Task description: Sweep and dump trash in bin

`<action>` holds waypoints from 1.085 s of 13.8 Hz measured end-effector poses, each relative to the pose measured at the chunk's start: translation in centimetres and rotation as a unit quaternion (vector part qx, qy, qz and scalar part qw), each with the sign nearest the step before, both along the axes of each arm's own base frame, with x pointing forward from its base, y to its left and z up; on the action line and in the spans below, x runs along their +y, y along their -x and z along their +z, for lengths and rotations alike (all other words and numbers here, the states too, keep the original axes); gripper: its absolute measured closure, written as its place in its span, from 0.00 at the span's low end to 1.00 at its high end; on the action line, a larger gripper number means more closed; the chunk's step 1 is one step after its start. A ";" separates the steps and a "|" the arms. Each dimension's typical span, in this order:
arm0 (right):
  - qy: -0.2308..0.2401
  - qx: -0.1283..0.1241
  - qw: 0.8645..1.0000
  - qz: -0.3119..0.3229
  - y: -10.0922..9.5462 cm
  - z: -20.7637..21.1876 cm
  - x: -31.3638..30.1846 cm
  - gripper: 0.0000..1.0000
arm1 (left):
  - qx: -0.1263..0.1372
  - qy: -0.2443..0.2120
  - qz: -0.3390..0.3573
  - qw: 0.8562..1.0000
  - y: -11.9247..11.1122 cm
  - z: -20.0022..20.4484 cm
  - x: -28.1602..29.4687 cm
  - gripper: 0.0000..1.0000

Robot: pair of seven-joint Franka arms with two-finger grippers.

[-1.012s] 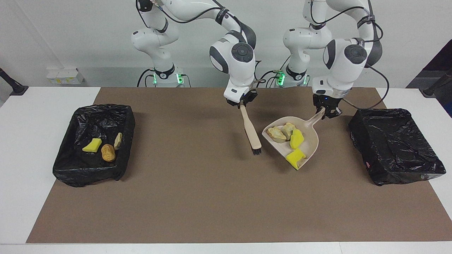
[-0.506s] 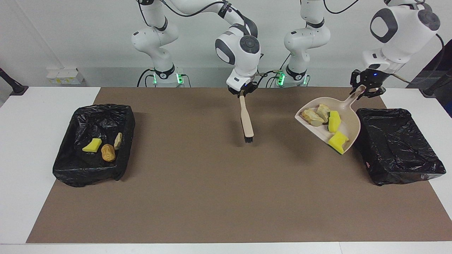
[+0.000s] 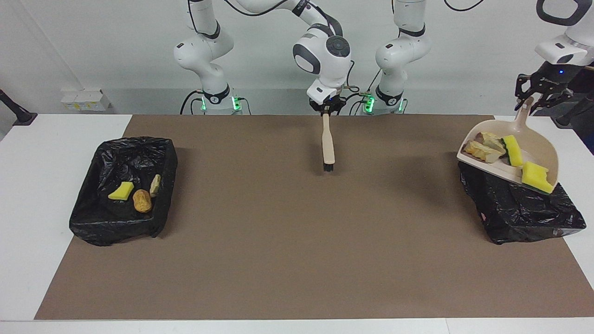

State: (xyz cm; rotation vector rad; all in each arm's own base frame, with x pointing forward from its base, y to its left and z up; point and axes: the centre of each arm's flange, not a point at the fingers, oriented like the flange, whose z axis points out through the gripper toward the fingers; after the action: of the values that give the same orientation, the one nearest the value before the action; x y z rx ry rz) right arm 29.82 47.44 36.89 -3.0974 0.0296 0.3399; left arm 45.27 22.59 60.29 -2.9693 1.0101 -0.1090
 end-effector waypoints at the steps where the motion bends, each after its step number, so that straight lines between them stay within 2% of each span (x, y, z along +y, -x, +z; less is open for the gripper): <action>1: -0.003 -0.002 1.000 0.000 0.7 -1.0 0.0 0.74 | -0.004 -0.005 0.001 1.000 -0.7 0.4 1.8 0.68; 3: -0.006 -0.005 1.000 0.006 1.9 -2.3 0.0 0.74 | -0.002 -0.026 -0.010 1.000 -2.2 0.6 6.0 0.68; 5: -0.006 -0.007 1.000 0.007 2.1 -2.5 0.0 0.74 | 0.014 -0.055 -0.032 0.998 -3.6 -0.2 9.8 0.68; 7: -0.006 -0.007 1.000 0.005 1.9 -2.5 -0.1 0.74 | 0.041 -0.107 -0.069 0.991 -4.3 -0.7 12.6 0.68; 11: -0.009 -0.006 1.000 -0.001 1.5 -2.5 -0.1 0.74 | 0.109 -0.242 -0.145 0.953 -5.4 0.3 13.5 0.68; 12: -0.012 -0.006 1.000 -0.004 1.2 -2.4 0.0 0.70 | 0.127 -0.267 -0.161 0.942 -6.0 0.4 12.7 0.68; 15: -0.024 -0.010 1.000 -0.016 -0.5 -1.5 0.4 0.37 | 0.154 -0.295 -0.198 0.922 -7.2 -0.4 9.9 0.68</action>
State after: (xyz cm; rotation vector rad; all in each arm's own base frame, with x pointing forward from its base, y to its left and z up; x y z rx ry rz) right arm 30.31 47.80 35.38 -3.0490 0.0685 0.3032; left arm 52.46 32.51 59.92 -2.2460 1.3639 0.5750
